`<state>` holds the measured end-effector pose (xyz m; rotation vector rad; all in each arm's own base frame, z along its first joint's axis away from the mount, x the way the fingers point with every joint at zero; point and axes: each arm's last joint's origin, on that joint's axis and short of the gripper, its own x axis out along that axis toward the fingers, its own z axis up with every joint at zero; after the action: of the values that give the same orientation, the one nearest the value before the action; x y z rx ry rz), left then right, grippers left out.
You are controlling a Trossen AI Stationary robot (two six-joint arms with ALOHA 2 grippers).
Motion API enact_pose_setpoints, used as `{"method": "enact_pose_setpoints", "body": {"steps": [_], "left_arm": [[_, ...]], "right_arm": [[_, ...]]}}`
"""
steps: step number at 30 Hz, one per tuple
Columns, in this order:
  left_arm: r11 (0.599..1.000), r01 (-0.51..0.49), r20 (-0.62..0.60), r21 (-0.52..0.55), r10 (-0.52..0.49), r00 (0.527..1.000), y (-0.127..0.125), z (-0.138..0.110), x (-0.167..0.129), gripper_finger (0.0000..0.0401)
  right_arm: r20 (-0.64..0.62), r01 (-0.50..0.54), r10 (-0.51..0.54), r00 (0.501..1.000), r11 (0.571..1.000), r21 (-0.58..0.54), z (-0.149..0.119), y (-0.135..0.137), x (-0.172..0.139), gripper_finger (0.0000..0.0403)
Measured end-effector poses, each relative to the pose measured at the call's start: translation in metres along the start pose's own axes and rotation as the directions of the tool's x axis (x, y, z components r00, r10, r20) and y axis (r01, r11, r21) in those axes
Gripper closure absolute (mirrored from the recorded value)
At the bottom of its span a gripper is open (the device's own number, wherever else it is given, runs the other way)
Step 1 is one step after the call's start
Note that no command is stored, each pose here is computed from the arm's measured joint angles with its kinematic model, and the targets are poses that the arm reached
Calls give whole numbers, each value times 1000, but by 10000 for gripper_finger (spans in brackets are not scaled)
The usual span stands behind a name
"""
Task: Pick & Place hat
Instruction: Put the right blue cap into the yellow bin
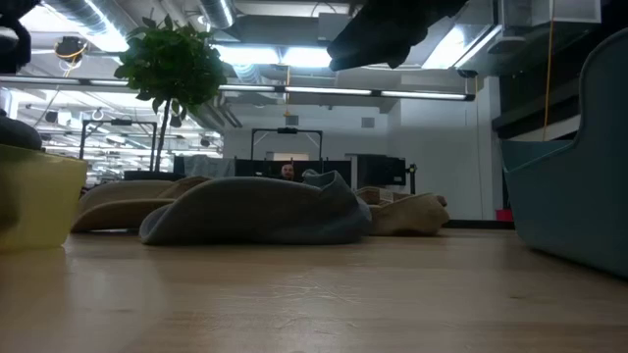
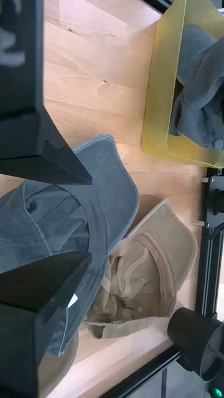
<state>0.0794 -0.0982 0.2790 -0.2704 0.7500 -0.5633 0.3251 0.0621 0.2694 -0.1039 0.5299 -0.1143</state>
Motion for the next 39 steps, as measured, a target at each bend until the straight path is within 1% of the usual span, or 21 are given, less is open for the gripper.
{"method": "enact_pose_setpoints", "body": {"steps": [2,4,7,9,11,15,18,20,23,24,26,29,31,33,35,37,39], "left_arm": [[1000,-13,69,27,12,998,0,5,-10,224],[997,-56,148,49,48,988,0,10,-19,226],[994,-98,289,51,79,954,0,19,-31,229],[995,-81,341,56,58,938,-2,23,-35,232],[997,-35,349,67,9,937,-6,25,-34,234],[995,26,307,98,-55,950,-13,30,-21,253],[992,48,251,116,-76,965,-20,32,-4,289],[992,27,201,121,-51,978,-22,31,10,322],[995,10,131,96,-22,991,-23,29,27,376],[997,3,115,76,-12,993,-23,28,32,389],[999,-19,77,31,16,997,-23,26,39,394],[996,-70,15,-47,71,997,-20,21,46,398],[985,-133,-29,-108,130,991,-16,16,50,399],[962,-214,-90,-171,201,975,-11,9,51,398],[930,-288,-153,-230,258,954,-6,3,52,399],[898,-347,-203,-271,299,932,-3,-2,52,400],[875,-380,-233,-299,319,919,-1,-4,53,399]], "right_arm": [[0,0,0,1000,1000,-1,0,0,0,218],[-1,0,0,1000,1000,-4,0,0,0,218],[-1,0,0,1000,1000,-4,0,0,0,218],[-1,0,0,1000,1000,-3,0,0,0,217],[-2,0,0,1000,1000,-3,0,0,0,218],[-5,0,0,1000,1000,-2,-1,0,0,218],[-8,0,0,1000,1000,-5,-1,0,0,218],[-9,0,0,1000,1000,-4,-1,0,0,218],[-9,0,0,1000,1000,-4,-1,0,0,218],[-9,0,0,1000,1000,-4,-1,0,0,218],[-9,0,0,1000,1000,-4,-1,0,0,218],[-10,0,0,1000,1000,-3,-1,0,0,218],[-12,0,-1,1000,1000,-4,-1,0,0,218],[-18,1,-1,1000,1000,-6,-2,0,0,218],[-20,1,-1,1000,1000,-7,-2,0,0,218],[-20,1,-1,1000,1000,-7,-2,0,0,218],[-27,1,-1,1000,1000,-9,-3,0,0,218]]}}
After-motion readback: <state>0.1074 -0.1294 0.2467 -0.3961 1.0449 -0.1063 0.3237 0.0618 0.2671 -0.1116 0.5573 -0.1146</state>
